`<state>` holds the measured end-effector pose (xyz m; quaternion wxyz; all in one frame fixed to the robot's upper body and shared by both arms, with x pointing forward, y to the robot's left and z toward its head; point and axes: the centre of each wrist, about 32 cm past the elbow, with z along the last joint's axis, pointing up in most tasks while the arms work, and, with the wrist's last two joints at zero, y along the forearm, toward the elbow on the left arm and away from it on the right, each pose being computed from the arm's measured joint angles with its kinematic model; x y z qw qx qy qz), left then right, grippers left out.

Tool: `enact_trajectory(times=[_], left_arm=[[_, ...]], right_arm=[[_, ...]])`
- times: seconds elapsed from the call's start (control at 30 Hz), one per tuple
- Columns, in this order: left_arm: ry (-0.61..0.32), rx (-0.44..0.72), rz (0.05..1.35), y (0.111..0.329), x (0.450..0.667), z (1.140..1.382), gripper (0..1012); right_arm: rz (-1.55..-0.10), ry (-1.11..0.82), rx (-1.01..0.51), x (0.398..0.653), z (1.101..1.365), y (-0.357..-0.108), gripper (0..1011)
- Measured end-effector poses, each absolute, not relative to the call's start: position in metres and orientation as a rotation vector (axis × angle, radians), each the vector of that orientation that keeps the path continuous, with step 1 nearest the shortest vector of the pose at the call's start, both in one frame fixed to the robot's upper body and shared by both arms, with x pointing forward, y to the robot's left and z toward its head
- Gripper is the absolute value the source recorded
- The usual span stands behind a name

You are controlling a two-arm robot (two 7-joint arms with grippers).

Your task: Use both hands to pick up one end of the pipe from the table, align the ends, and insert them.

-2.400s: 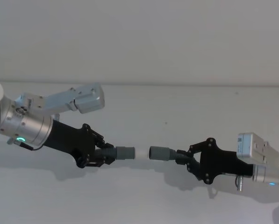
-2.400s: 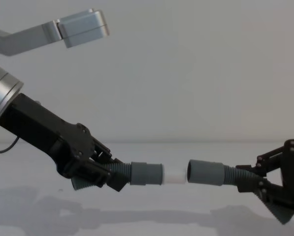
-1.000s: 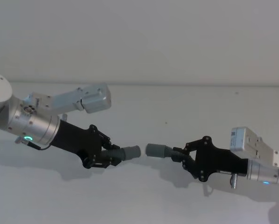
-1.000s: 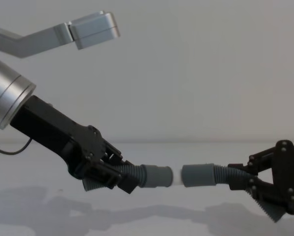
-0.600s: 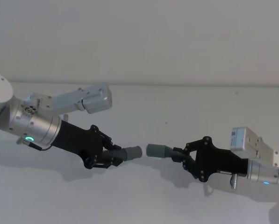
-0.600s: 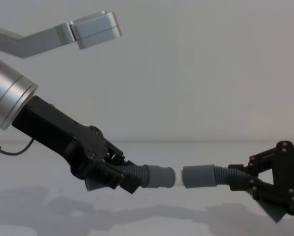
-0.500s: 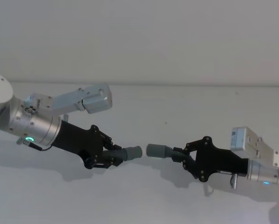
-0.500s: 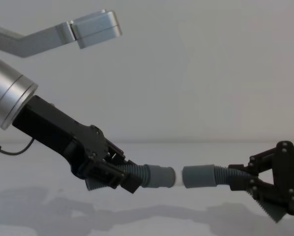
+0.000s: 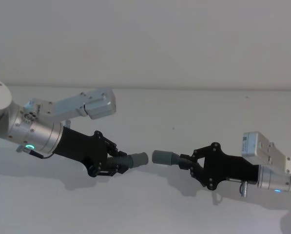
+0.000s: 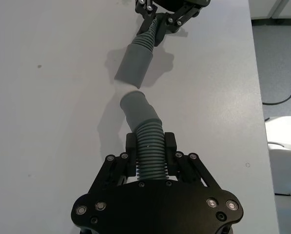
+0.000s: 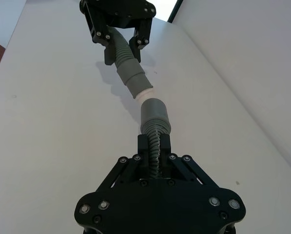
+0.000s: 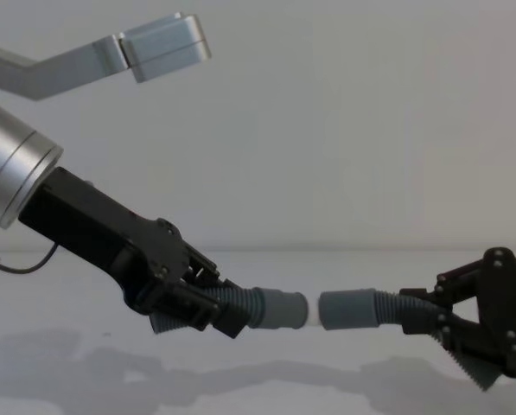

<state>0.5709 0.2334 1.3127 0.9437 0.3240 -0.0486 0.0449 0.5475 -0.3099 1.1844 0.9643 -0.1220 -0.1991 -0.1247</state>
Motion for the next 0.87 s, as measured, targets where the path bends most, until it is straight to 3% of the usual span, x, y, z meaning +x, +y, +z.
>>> enact_trajectory(times=[0.87], left_arm=[[-0.100, 0.652, 0.089, 0.2335, 0.5697, 1.3116, 315]], right_arm=[[-0.242, -0.395, -0.236, 0.5490, 1.1837, -0.3097, 113]])
